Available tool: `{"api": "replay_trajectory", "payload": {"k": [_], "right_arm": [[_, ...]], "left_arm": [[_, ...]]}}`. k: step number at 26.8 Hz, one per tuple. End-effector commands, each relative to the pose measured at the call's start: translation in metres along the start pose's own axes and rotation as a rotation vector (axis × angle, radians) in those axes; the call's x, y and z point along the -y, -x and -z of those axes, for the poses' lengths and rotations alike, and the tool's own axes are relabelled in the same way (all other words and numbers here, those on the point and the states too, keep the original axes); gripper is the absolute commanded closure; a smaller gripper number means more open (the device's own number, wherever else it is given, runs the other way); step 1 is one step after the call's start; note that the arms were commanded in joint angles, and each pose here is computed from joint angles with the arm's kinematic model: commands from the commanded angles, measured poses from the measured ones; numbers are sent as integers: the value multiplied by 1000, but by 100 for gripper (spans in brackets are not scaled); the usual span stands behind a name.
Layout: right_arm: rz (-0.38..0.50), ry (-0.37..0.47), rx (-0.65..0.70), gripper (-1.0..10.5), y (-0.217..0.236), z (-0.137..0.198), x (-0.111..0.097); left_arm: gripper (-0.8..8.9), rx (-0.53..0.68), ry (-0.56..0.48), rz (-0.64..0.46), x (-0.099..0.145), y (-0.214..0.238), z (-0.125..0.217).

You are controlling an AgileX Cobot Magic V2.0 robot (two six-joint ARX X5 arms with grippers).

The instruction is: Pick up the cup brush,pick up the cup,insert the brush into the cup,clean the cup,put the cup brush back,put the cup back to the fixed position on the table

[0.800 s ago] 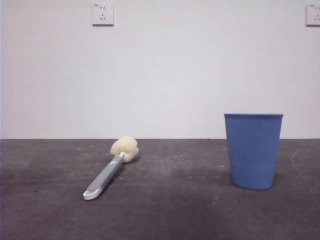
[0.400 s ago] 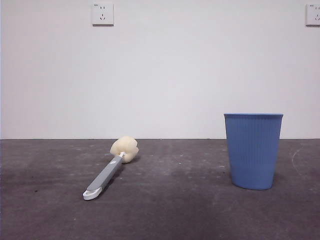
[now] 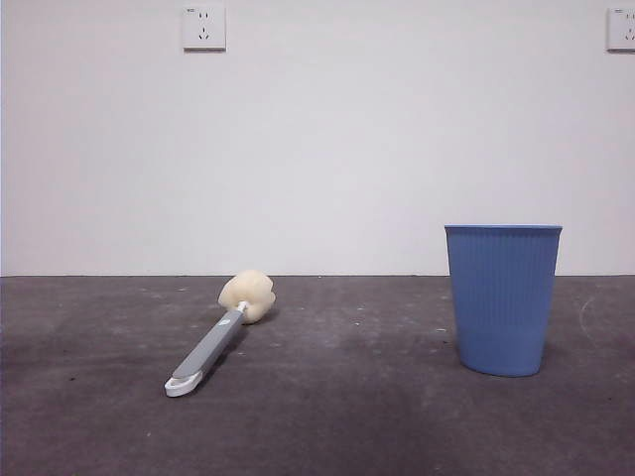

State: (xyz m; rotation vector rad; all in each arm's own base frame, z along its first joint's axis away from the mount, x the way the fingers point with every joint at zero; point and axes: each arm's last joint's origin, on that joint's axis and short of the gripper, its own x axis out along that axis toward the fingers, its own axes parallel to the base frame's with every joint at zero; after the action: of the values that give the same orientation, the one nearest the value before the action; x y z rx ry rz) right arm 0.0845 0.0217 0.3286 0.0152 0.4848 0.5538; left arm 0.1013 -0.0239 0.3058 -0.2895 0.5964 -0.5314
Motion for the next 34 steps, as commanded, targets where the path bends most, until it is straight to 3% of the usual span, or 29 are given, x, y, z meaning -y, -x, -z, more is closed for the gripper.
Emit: {"api": "replay_trajectory", "payload": {"k": [1, 13, 18, 24, 34], "right_arm": [[-1, 7, 6, 317, 1, -1, 0], [-2, -7, -9, 317, 1, 1, 0], [-3, -13, -22, 317, 1, 2, 0], [-4, -17, -30, 317, 1, 3, -1], [-5, -27, -50, 317, -1, 4, 0]], "left_arm": [[122, -43, -2, 29, 0, -9, -2], [122, -243, -98, 27, 17, -85, -4], [122, -311, -139, -75, 26, -131, 7], [122, -407, -117, -153, 18, -187, 26], [122, -531, -139, -285, 17, -240, 22]]}}
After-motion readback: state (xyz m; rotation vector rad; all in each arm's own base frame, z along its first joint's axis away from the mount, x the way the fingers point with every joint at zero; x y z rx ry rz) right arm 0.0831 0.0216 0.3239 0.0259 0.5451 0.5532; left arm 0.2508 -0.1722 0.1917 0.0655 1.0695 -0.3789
